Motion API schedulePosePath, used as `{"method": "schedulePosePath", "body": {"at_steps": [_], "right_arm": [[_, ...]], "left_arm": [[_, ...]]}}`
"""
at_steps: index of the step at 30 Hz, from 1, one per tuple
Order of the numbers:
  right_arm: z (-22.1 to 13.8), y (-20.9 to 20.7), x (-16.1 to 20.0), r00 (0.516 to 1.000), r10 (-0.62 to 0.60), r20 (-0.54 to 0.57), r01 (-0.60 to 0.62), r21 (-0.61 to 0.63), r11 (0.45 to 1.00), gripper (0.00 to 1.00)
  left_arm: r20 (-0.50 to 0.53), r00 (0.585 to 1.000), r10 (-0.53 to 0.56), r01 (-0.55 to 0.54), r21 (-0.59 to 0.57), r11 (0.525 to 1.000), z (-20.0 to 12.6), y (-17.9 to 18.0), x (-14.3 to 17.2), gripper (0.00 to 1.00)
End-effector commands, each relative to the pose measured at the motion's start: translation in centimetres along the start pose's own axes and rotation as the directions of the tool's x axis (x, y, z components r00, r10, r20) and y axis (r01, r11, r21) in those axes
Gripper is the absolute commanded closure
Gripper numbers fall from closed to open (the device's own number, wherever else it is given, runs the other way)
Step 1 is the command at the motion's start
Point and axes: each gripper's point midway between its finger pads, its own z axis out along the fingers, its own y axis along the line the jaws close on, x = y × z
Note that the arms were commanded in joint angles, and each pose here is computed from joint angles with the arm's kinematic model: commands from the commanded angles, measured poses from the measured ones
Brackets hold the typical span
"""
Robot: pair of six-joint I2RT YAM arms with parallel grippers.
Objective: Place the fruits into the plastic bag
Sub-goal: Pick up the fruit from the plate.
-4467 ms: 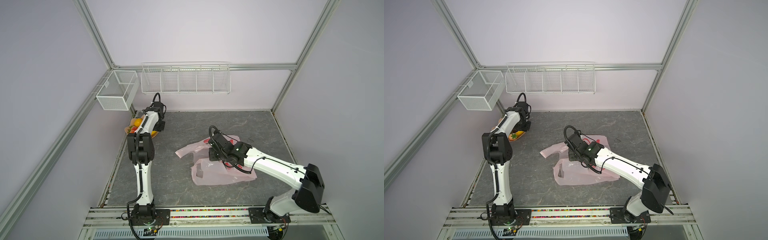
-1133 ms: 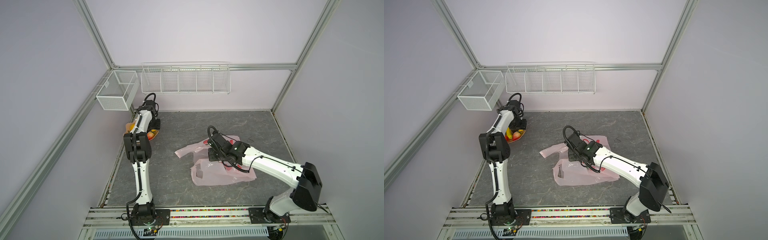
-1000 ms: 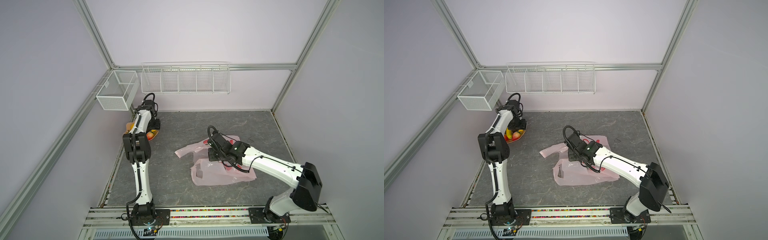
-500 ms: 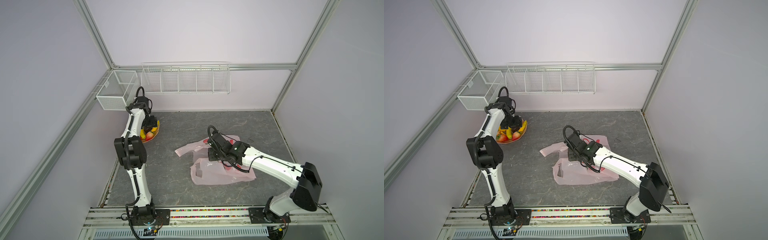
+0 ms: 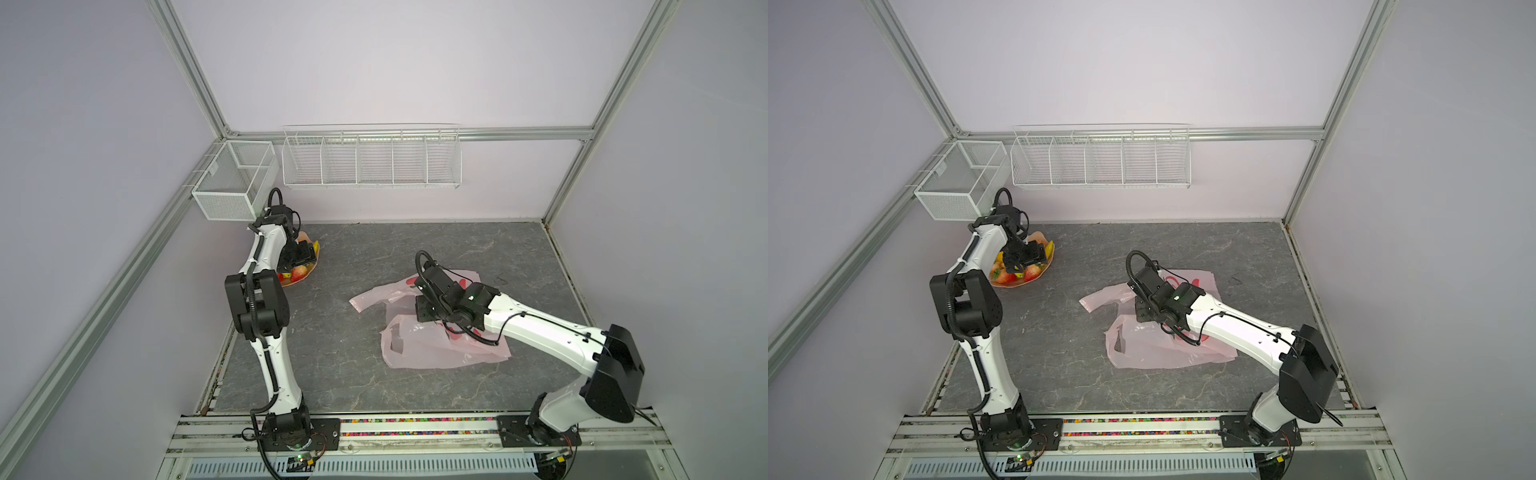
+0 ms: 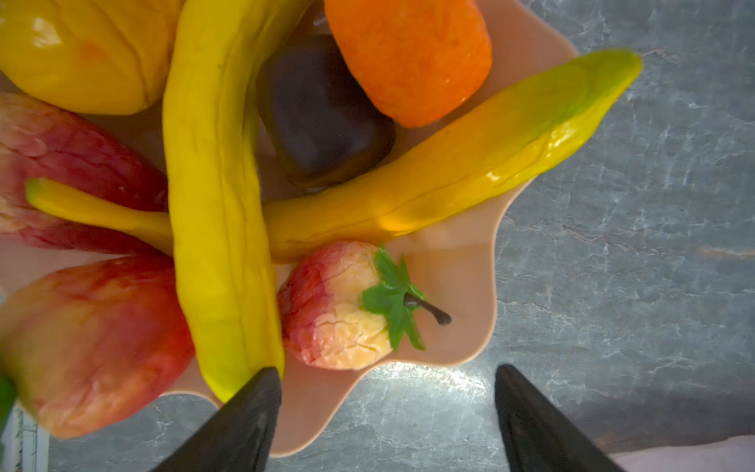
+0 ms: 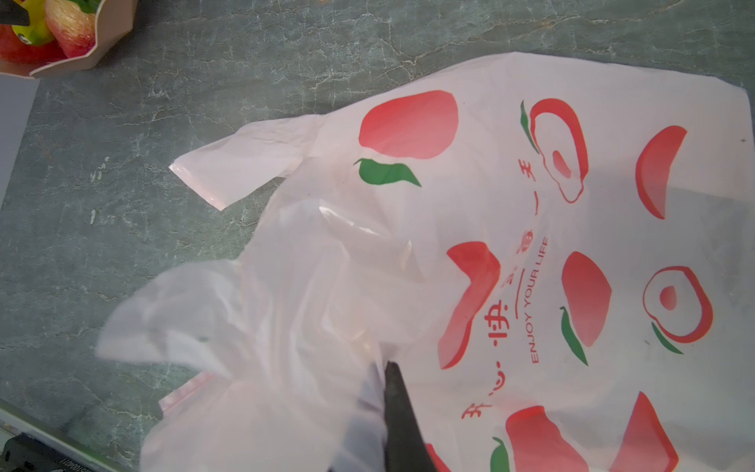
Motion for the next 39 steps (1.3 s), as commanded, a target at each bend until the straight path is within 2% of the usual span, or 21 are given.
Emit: {"method": "schedulePosePath", "body": {"at_steps": [1,12,30,39], "right_arm": [[-0.7,-0.4,-0.5,1.0,-0.005,0.024,0.005,-0.003,1.0,0.94],[-0.6,-0.5,-0.5,1.0,-0.007,0.025,0.007,0.0,1.0,0.94],[-0.3,-0.4,-0.8,1.0,-0.001,0.024,0.002,-0.005,1.0,0.94],[-0.4,-0.5,-0.9,1.0,0.004,0.028,-0.004,-0.001,1.0,0.94]], "left_arm": [[-0.01,0.998,-0.054,0.054,0.01,0.998,0.6,0.3,0.1,0.18],[0.002,0.993,-0.12,0.12,-0.06,0.991,2.1,1.7,-0.2,0.19],[-0.006,0.991,-0.13,0.129,-0.125,0.984,3.8,2.5,0.0,0.24],[-0.01,0.992,-0.123,0.12,-0.134,0.984,3.6,2.4,0.1,0.43]]}}
